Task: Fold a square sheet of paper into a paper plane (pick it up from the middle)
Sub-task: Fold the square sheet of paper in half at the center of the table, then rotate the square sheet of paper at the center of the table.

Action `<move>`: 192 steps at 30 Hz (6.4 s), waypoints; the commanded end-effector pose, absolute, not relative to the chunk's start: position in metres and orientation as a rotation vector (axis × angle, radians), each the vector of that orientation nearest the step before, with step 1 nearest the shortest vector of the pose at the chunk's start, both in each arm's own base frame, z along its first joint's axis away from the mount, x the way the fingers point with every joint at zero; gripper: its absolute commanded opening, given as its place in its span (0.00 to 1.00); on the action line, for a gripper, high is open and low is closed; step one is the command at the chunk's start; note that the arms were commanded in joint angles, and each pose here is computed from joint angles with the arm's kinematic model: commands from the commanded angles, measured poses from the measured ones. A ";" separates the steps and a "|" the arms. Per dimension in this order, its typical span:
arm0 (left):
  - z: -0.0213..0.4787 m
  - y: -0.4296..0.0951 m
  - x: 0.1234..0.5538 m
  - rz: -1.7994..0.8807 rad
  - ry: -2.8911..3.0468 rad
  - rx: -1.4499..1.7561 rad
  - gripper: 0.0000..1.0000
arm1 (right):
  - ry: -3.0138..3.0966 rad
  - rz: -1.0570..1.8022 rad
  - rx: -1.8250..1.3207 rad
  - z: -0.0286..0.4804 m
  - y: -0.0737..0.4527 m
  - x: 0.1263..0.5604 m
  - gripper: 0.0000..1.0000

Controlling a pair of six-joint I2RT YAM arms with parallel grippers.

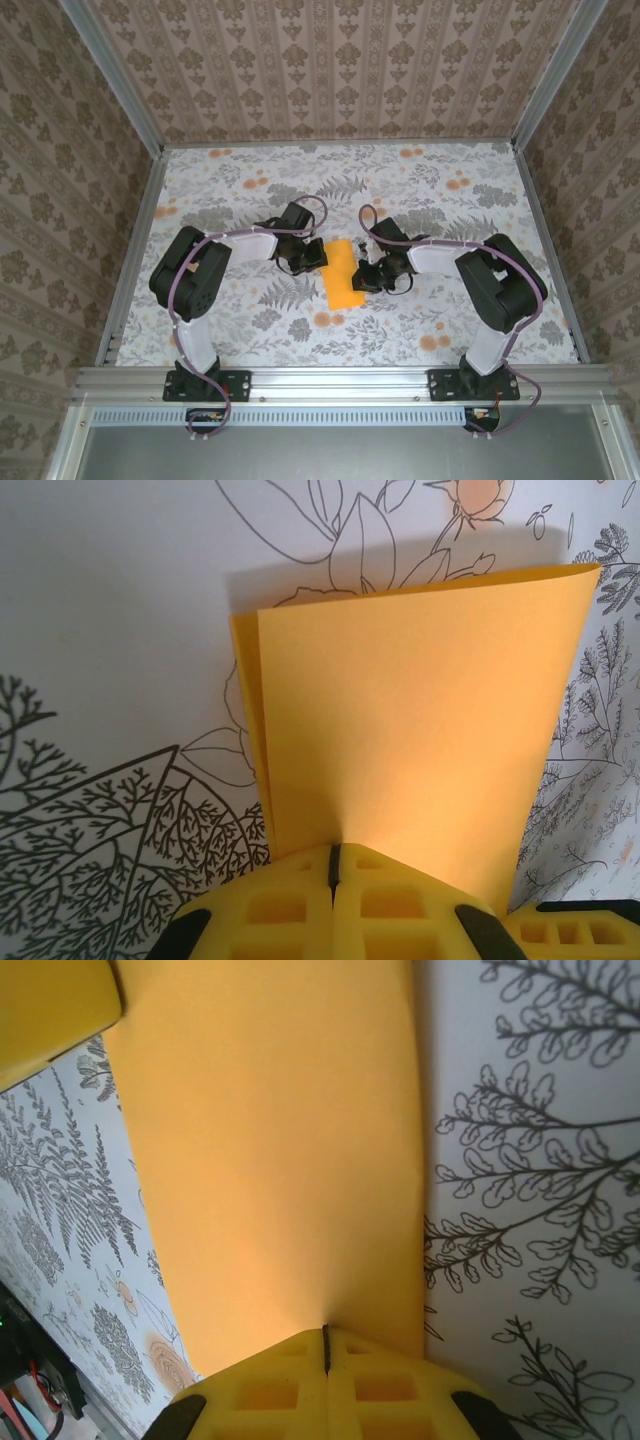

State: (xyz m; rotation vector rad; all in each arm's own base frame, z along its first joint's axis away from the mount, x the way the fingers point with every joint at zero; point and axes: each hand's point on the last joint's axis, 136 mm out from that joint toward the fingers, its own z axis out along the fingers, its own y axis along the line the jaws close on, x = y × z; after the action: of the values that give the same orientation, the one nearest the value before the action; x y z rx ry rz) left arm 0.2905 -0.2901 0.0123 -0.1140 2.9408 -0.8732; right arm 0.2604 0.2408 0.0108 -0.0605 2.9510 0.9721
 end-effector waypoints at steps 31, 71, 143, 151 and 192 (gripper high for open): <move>-0.059 -0.204 0.225 -0.256 3.275 -0.242 0.02 | 2.959 1.029 -0.032 0.011 0.253 0.282 0.06; -0.061 -0.202 0.224 -0.227 3.272 -0.242 0.02 | 3.143 0.919 0.051 -0.029 0.194 0.182 0.06; 0.091 -0.162 0.295 -0.650 2.690 -0.259 0.47 | 2.866 0.702 0.085 0.008 0.303 0.281 0.07; 0.099 -0.132 0.275 -0.523 2.653 -0.221 0.70 | 2.795 0.677 0.400 -0.002 0.316 0.314 0.06; 0.119 -0.198 0.260 -0.847 2.553 -0.051 0.97 | 2.787 0.275 0.585 0.024 0.197 0.403 0.25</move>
State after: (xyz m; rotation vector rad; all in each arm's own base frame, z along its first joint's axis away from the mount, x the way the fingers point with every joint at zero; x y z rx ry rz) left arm 0.2623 -0.1791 0.1154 -0.0615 2.5649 -0.7717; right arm 0.4234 0.2291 0.0204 0.4572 2.7861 0.4207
